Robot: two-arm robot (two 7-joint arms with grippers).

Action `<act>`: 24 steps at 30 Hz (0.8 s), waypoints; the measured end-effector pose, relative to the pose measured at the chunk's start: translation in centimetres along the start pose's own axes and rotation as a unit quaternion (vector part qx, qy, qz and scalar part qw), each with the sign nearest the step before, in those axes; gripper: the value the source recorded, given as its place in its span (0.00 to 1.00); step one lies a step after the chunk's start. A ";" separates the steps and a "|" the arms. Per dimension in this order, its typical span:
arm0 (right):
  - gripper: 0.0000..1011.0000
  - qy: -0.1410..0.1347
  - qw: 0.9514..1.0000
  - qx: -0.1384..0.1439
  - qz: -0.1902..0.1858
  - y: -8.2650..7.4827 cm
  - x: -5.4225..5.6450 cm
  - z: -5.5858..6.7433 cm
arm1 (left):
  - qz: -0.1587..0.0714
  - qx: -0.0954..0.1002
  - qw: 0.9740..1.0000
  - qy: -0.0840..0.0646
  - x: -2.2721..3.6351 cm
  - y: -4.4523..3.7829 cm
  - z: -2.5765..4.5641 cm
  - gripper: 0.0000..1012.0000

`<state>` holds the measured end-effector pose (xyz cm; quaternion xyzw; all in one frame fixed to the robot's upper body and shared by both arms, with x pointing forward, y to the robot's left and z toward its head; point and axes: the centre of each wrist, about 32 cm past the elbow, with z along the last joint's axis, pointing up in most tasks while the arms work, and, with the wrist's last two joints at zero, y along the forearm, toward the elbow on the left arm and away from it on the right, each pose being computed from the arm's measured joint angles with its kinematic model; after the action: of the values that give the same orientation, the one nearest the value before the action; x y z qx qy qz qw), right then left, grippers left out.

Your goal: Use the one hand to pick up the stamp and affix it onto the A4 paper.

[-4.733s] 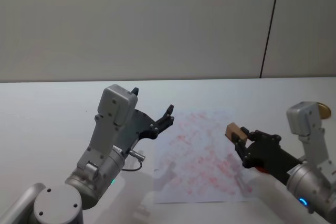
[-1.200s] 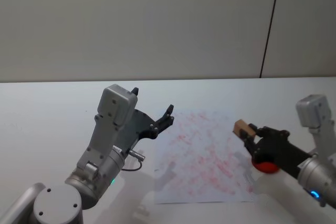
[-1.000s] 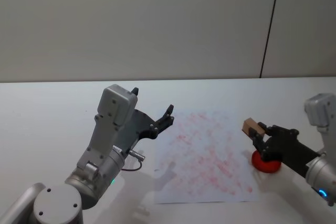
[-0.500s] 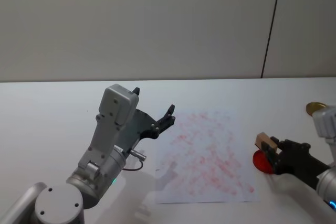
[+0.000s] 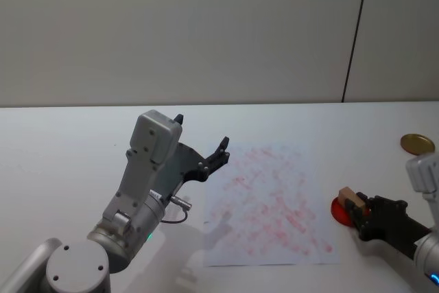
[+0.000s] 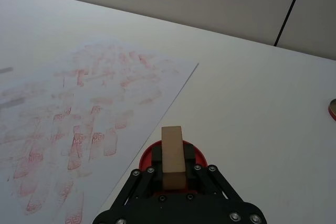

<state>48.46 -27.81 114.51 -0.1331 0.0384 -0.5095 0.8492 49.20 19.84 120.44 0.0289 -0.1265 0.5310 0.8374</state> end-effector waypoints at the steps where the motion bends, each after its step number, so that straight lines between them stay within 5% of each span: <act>1: 0.22 0.000 1.000 0.000 -0.001 0.0 0.0 -0.1 | 0.000 0.000 1.000 0.000 0.00 0.00 0.00 0.98; 9: 0.28 0.002 1.000 -0.003 -0.006 0.3 -0.1 -0.4 | 0.000 0.000 1.000 0.000 0.00 0.00 0.00 0.98; 24: 0.77 0.004 1.000 0.011 -0.010 0.5 -0.3 -0.3 | 0.000 0.000 1.000 0.000 0.00 0.00 0.00 0.98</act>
<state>48.70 -27.34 114.07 -0.1225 0.0346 -0.5185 0.8456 49.20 19.84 120.44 0.0289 -0.1265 0.5310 0.8374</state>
